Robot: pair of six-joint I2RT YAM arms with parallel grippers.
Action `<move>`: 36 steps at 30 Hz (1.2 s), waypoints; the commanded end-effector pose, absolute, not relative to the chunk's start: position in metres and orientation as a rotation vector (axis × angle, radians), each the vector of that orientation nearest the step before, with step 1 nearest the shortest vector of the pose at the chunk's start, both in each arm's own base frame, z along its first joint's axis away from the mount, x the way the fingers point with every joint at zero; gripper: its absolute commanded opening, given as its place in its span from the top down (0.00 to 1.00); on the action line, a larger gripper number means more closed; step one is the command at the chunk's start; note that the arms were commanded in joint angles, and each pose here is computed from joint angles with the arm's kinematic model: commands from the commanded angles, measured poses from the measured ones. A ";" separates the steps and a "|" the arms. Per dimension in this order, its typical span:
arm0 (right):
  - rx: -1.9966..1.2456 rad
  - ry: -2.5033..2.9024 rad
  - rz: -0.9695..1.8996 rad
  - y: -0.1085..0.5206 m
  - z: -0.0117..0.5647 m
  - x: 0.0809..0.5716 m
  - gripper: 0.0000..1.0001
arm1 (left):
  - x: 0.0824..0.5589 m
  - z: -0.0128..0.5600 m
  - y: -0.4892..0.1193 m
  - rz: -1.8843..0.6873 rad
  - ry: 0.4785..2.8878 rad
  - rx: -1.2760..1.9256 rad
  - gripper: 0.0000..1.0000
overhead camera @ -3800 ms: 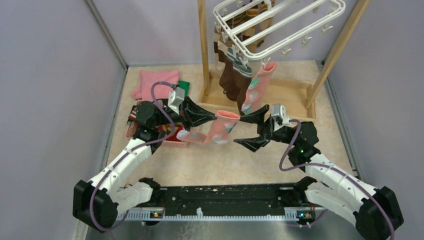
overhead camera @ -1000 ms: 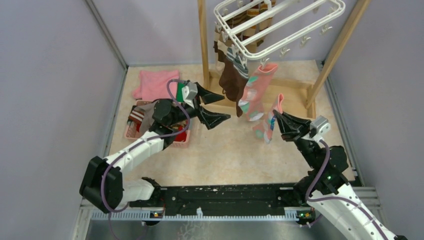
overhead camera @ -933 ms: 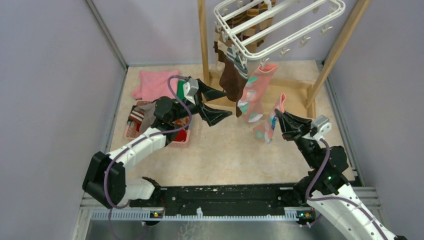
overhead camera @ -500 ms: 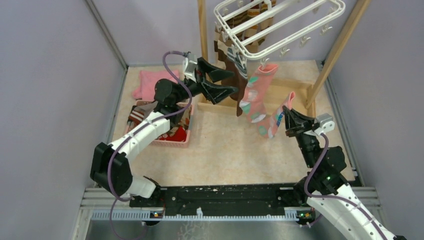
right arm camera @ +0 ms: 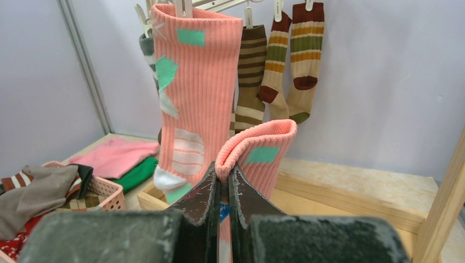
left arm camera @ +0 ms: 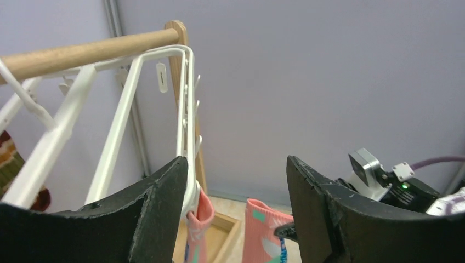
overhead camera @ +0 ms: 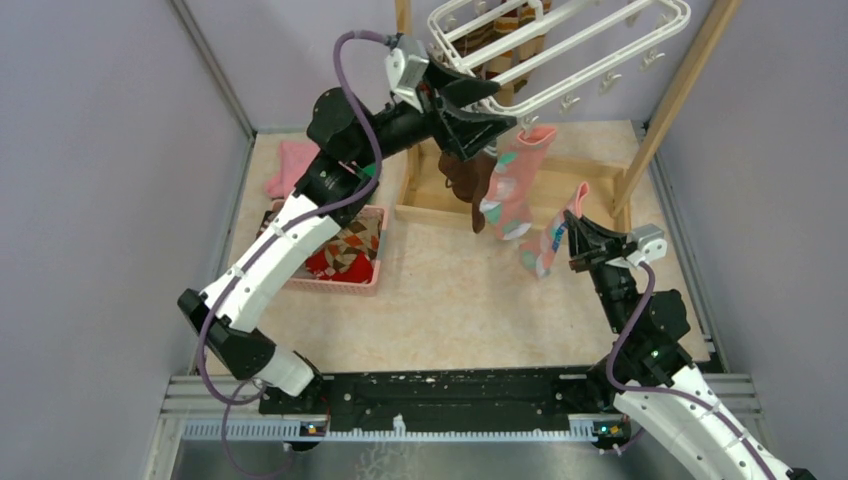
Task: Clip the socks to the hanger
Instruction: Rotate the hanger.
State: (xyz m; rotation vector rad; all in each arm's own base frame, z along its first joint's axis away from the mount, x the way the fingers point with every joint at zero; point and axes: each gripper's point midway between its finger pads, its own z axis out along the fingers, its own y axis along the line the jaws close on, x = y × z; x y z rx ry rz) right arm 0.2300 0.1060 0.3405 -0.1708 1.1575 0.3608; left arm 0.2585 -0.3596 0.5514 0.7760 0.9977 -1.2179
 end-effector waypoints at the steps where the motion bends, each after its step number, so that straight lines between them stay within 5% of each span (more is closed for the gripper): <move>1: -0.151 1.111 0.395 0.107 0.355 0.226 1.00 | 0.293 0.526 -0.381 -0.995 1.163 0.822 0.28; 9: -0.147 1.109 0.385 0.104 0.356 0.225 1.00 | 0.310 0.522 -0.410 -0.787 1.172 0.860 0.44; 36: -0.163 1.091 0.407 0.109 0.359 0.223 1.00 | 0.341 0.516 -0.361 -0.211 1.201 0.706 0.55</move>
